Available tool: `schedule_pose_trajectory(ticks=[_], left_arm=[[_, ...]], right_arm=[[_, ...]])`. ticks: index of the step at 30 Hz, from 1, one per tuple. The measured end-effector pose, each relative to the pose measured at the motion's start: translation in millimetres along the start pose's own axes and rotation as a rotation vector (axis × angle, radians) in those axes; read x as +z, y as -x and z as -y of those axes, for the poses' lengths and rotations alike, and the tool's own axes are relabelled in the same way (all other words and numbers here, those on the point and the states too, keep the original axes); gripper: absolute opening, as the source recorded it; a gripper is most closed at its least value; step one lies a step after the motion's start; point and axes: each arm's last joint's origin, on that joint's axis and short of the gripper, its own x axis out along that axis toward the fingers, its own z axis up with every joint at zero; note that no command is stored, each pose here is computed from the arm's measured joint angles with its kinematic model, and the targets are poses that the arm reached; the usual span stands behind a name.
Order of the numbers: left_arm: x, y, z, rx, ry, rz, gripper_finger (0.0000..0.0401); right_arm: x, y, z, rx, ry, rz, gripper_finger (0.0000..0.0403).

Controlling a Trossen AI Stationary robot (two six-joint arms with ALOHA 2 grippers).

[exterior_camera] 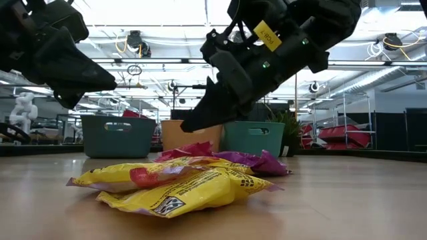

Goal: Sort candy
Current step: Put the red candy into the yellow bin

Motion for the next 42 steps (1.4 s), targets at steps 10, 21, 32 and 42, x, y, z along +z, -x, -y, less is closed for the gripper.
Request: schedule_pose_trajectory(ticks=[10,21,32,42], left_arm=[[0,0,0,-0.003,0.003,0.004,0.0068],[1,0,1,-0.02,0.008,0.006,0.0068],[2,0,2,-0.041,0.015,0.002,0.0068],[2,0,2,-0.044,0.015,-0.001,0.0068]], right_arm=[[-9,-10,11,-0.033,0.038,-0.037,0.0129],[-14,-12,22,-0.058,0.014,-0.098,0.0167],[-31,-24,24,-0.096,-0.028,-0.153,0.0088],[18,17,19,-0.036,-0.052,-0.015,0.002]])
